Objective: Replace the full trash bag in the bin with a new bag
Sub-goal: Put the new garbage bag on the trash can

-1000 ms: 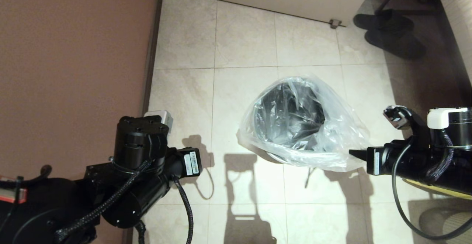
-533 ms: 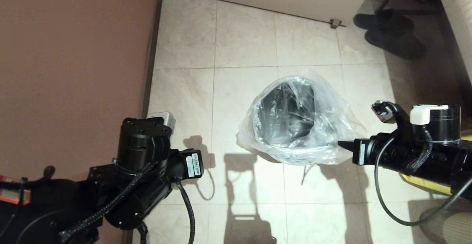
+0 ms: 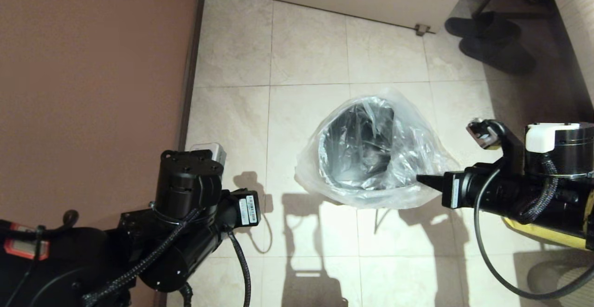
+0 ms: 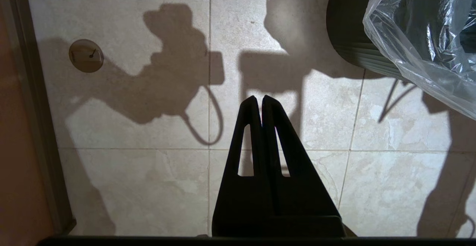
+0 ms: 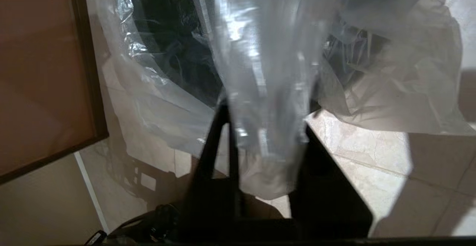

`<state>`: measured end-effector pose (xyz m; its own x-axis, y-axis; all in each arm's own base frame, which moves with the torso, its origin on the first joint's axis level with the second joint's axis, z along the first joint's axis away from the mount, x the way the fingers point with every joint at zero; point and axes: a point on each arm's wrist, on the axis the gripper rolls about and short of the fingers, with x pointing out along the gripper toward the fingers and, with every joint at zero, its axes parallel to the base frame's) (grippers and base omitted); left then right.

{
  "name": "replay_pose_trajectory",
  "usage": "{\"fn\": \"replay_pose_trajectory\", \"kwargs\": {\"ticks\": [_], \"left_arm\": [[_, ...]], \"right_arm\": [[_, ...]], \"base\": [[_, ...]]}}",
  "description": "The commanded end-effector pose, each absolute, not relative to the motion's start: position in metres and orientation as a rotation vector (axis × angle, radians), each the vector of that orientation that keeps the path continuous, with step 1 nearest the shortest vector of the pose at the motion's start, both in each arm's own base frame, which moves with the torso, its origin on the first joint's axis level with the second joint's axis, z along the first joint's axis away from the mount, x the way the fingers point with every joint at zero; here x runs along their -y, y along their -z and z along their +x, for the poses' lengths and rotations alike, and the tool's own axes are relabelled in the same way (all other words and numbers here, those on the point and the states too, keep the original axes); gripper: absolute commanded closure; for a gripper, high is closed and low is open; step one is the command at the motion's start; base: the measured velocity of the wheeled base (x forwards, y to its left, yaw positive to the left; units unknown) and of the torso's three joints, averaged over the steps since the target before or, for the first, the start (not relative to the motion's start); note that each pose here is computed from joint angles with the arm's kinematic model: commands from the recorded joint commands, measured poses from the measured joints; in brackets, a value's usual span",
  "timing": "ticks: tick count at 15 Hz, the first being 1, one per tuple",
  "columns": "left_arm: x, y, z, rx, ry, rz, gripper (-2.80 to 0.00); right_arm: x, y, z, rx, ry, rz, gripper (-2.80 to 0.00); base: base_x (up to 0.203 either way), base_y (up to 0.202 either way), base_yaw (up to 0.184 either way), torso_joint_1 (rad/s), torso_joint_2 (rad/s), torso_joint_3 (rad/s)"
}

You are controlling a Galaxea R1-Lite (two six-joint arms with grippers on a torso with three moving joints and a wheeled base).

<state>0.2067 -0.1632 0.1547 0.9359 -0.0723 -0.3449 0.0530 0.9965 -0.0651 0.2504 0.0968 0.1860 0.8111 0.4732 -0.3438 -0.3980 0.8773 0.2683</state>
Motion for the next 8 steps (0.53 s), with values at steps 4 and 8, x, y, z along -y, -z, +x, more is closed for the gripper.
{"fn": "replay_pose_trajectory", "kwargs": {"ticks": [4,8], "left_arm": [[0.165,-0.152,0.208,-0.358,0.060,-0.052,0.00],[0.166,-0.153,0.208,-0.349,0.049,-0.048,0.00]], "right_arm": [[-0.087,-0.209,0.220,-0.417,-0.469,0.188,-2.80],[-0.073,-0.226,0.186,-0.436,-0.454,0.238,-2.80]], "base": [[0.000,0.000,0.000,0.000,0.00,0.000],[0.000,0.000,0.000,0.000,0.00,0.000]]}}
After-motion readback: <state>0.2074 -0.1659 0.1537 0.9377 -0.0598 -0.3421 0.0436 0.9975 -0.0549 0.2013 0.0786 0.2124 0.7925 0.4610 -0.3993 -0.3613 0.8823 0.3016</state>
